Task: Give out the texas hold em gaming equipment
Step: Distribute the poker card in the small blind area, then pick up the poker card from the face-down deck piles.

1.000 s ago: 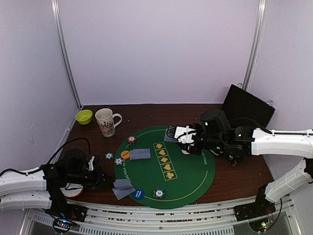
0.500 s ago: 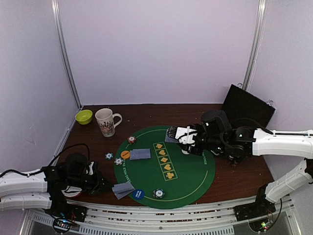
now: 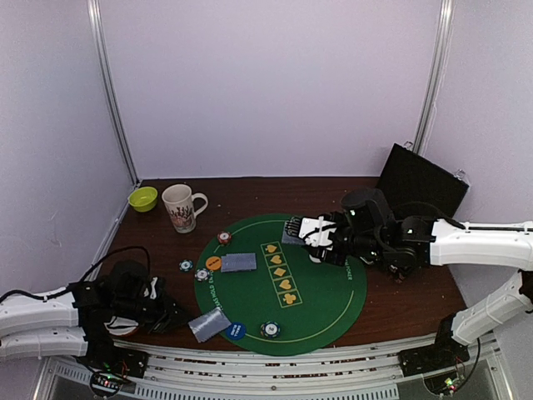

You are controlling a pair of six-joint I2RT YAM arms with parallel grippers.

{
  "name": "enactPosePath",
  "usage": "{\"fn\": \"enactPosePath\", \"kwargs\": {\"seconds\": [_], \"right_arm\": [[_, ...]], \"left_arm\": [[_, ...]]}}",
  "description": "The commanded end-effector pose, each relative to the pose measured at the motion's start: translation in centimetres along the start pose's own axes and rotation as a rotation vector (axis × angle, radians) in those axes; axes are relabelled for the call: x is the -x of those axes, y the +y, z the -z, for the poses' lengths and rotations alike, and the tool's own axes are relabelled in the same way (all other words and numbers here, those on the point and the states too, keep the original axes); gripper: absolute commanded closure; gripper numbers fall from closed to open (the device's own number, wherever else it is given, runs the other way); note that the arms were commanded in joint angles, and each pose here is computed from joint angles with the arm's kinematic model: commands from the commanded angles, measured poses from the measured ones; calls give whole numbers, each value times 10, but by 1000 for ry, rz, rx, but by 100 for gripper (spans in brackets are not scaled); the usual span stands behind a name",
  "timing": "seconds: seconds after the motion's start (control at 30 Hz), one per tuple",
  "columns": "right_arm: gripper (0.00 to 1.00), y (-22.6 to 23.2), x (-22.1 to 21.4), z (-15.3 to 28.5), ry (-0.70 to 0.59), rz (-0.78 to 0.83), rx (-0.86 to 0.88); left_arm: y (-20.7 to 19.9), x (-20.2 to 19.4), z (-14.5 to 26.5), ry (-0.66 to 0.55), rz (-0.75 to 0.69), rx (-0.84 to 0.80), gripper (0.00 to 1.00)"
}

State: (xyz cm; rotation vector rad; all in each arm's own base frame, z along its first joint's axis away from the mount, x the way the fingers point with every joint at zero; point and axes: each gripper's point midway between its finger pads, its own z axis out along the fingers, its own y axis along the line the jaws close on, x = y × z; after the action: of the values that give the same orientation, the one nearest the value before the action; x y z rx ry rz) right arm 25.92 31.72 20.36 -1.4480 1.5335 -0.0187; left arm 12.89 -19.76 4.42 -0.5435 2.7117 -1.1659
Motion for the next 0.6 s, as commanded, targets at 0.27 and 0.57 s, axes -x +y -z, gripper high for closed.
{"fn": "enactPosePath", "kwargs": {"seconds": [0.27,0.57], "right_arm": [[53,-5,9,5,-12,14,8],[53,-8,10,5,-10,-10,-3]], "left_arm": [[-105,58,52,-293,-362,-50,63],[-199,96,30,-317,-799,31,52]]}}
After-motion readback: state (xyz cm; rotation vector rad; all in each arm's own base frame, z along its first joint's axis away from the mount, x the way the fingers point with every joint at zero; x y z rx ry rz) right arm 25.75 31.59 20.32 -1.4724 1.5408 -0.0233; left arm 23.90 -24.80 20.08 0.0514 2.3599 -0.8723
